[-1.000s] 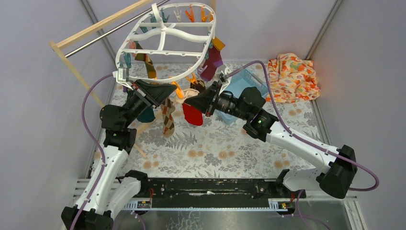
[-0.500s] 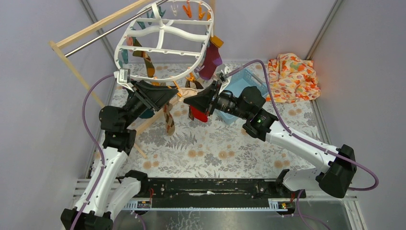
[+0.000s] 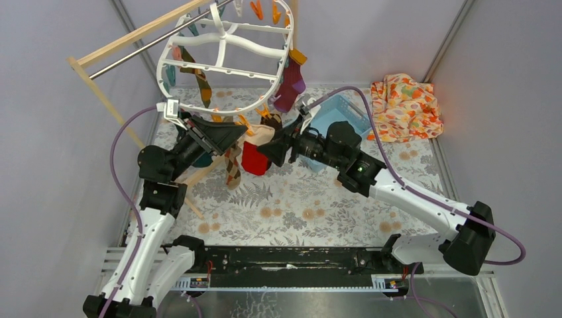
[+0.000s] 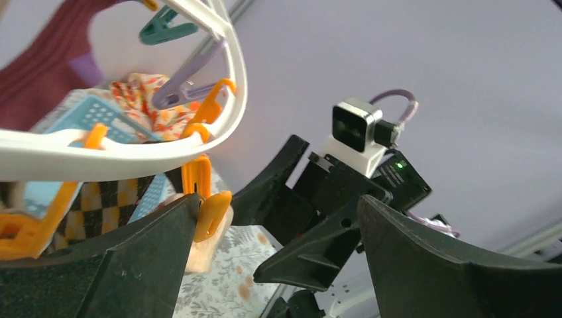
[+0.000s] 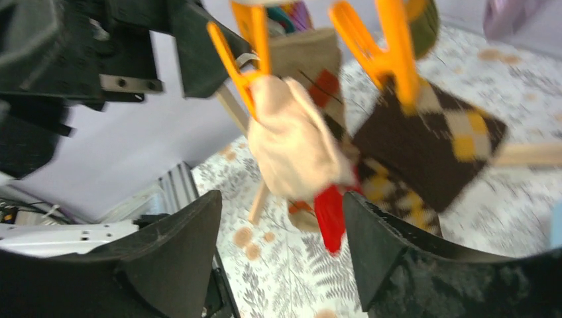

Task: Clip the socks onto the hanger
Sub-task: Clamp the sock onto the hanger, then reset both arms

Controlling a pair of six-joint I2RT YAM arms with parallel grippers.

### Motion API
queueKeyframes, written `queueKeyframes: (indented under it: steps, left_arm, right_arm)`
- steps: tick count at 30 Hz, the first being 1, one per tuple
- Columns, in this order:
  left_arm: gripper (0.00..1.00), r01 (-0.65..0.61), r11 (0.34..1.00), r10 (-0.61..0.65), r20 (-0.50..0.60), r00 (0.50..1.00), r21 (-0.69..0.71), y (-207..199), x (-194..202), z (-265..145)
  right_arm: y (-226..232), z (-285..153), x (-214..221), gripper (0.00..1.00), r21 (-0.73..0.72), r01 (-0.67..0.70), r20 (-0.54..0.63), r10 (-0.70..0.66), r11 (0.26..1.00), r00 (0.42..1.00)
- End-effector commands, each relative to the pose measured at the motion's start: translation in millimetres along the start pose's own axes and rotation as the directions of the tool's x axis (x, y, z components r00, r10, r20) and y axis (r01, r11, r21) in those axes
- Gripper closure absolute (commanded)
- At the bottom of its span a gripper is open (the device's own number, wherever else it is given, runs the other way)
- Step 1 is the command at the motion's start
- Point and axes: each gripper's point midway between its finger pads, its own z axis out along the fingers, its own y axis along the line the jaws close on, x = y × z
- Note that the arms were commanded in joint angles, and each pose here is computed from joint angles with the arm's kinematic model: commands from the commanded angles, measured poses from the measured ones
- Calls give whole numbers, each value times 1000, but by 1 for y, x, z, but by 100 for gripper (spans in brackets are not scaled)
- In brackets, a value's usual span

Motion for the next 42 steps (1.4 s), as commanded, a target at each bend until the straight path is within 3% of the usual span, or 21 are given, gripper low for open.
queueKeyframes:
  steps: [1,6,14,20,25,42]
  left_arm:
    - [4,-94,983,94,-3,996,-155,22,-2,-9]
    - [1,-154,940,146,-48,988,-303,51,7,-25]
    - [1,-130,861,78,-126,989,-491,106,38,-53]
    - [1,-124,791,9,-190,982,-599,140,65,-75]
    - [1,-92,734,-26,-164,986,-672,153,66,-86]
    - [1,-82,742,-50,-176,983,-665,147,71,-88]
  right_arm:
    - [-23,-25,5,24,157,30,-4,-30,987,1000]
    - [-55,-49,27,17,314,30,-21,-24,949,999]
    - [-88,-81,64,16,464,10,-71,26,886,997]
    - [-131,-116,81,17,652,-34,-87,119,758,989]
    - [-135,-132,81,17,662,-80,-41,142,745,989]
    - [-131,-157,100,18,675,-115,-34,186,728,982]
